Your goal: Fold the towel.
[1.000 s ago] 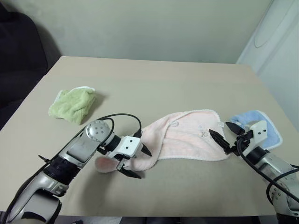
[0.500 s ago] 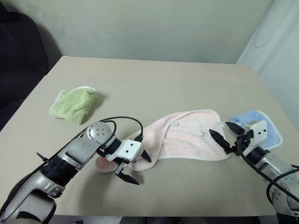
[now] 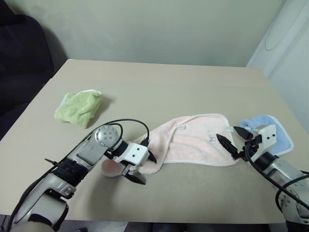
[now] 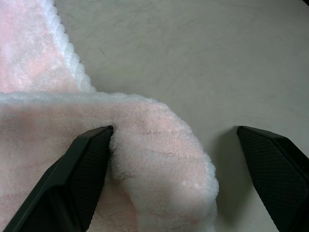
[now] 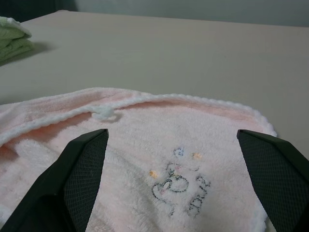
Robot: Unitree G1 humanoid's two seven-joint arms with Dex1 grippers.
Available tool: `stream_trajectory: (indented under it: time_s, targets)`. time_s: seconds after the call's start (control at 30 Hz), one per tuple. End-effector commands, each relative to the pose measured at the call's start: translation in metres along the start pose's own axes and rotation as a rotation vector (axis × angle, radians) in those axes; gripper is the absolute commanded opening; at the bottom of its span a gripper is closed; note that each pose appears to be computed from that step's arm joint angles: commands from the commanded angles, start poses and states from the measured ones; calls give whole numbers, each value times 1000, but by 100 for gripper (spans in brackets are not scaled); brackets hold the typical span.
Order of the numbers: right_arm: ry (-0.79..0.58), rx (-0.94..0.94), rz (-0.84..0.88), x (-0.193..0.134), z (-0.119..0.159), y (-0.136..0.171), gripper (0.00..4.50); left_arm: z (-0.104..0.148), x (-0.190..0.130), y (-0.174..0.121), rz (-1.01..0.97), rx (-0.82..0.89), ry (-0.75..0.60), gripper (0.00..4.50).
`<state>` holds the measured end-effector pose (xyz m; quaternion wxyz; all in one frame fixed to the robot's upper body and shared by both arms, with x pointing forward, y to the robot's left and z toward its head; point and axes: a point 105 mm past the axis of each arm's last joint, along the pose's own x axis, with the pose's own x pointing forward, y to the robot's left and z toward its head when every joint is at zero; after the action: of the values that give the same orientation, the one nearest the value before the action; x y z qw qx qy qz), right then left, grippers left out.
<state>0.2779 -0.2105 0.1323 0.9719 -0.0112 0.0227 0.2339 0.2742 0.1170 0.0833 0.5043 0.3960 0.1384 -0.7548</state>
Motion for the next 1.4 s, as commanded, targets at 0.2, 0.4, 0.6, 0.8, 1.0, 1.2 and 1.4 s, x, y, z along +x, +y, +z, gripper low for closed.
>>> stream_trajectory:
  time_s: [0.2, 0.4, 0.6, 0.8, 1.0, 1.2, 1.4]
  targets:
    - [-34, -30, 0, 1, 9, 3, 450, -11, -19, 18, 103, -5, 78, 448]
    - [-36, -28, 4, 3, 9, 4, 450, -10, -18, 17, 98, -6, 67, 300]
    - [-36, -27, 5, 4, 7, 5, 450, -7, -20, 19, 105, -8, 47, 97]
    - [-36, -26, 6, 4, 7, 6, 450, 11, -24, 21, 116, -47, -69, 3]
    - [-33, -26, 7, 4, 6, 5, 450, 19, -30, 16, 105, -88, -135, 3]
    - [-29, -25, 9, 4, 5, 5, 450, 18, -26, 6, 78, -117, -133, 3]
    - [-27, -25, 11, 4, 5, 4, 450, 18, -22, 4, 65, -126, -136, 26]
